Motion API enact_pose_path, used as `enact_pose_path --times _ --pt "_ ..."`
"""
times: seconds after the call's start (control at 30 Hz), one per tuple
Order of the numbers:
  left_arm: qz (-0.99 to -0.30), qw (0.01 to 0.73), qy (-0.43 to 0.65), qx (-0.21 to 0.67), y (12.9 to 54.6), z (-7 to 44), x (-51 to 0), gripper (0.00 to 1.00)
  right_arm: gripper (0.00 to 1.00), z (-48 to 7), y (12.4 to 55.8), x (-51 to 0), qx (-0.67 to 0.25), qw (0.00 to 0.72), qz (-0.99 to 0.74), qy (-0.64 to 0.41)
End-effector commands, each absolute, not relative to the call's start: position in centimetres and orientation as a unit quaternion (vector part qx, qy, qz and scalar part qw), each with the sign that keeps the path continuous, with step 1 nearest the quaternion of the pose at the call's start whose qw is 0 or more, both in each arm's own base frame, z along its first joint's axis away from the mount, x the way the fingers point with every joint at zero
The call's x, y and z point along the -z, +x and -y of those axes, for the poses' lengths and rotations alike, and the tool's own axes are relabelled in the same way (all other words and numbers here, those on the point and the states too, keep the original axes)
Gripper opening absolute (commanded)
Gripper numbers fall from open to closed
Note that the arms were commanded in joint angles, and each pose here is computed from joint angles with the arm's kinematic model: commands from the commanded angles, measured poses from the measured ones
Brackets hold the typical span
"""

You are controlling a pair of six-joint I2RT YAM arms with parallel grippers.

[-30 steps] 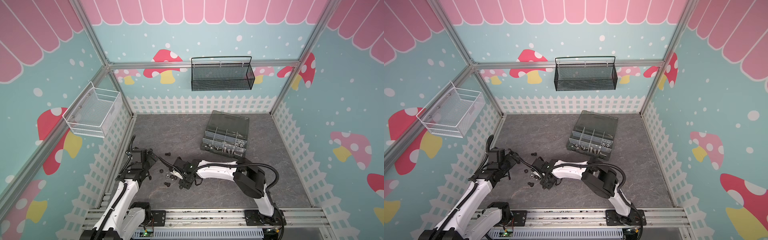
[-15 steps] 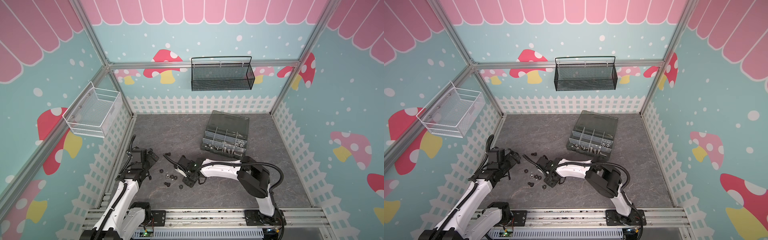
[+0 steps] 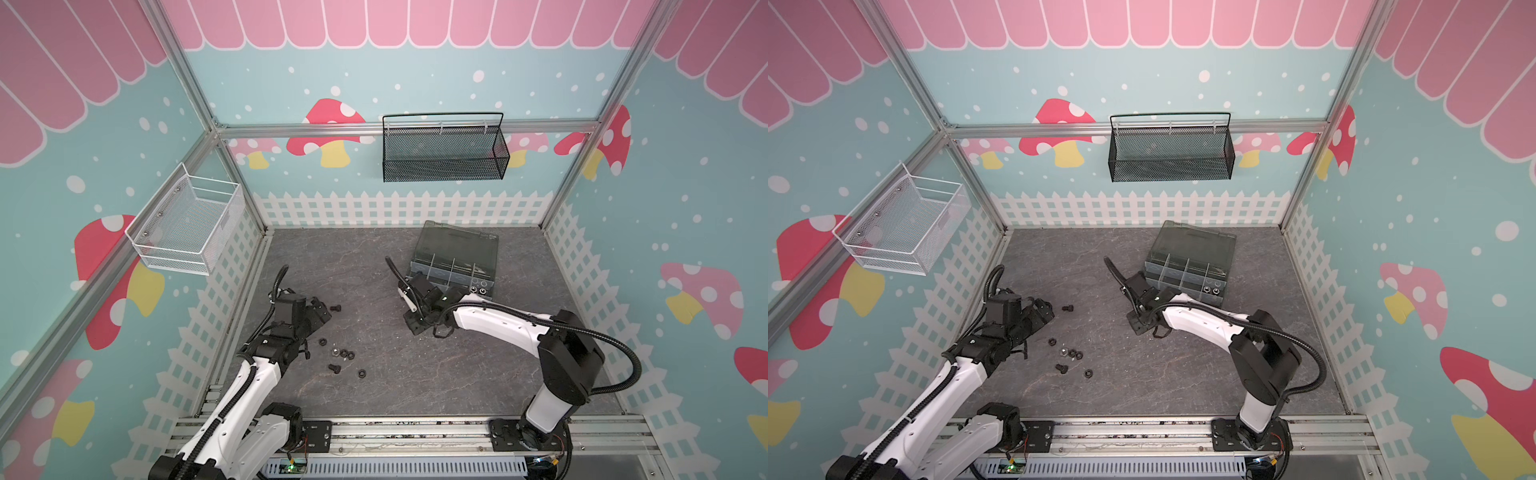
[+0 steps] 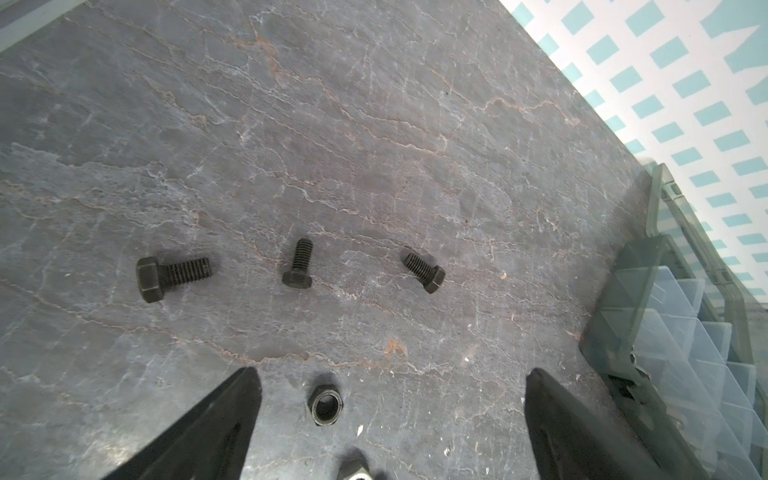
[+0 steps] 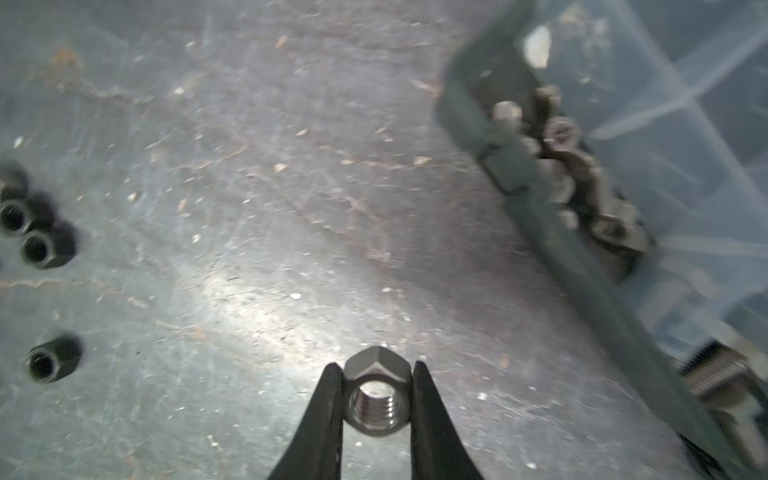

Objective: Sort the screws and nuts into containers

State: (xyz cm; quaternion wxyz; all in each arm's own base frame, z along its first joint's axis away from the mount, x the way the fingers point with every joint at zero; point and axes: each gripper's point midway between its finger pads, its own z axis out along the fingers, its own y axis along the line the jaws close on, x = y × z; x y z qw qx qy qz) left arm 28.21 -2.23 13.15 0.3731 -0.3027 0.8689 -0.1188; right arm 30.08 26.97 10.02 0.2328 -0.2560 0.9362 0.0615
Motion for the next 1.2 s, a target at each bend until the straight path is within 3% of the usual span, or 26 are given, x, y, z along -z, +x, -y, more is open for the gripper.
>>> enact_pose_path --times 0.0,0.43,1.03,1.17 --pt "-0.872 0.375 -0.293 0.117 28.1 2.6 -13.9 1.00 0.00 -23.1 32.0 -11.5 -0.041 0.262 -0.945 -0.191" --pt "-0.873 0.373 -0.286 0.128 28.1 3.1 -14.3 1.00 0.00 -9.1 37.7 -14.3 -0.012 0.324 -0.946 -0.011" --pt "-0.875 0.368 -0.284 0.133 28.0 3.3 -14.2 1.00 0.00 -5.6 42.7 -9.5 -0.020 0.286 -0.958 0.007" --pt "-0.876 0.367 -0.284 0.134 28.1 3.4 -14.2 1.00 0.10 -5.5 43.1 -8.7 -0.017 0.278 -0.960 0.004"
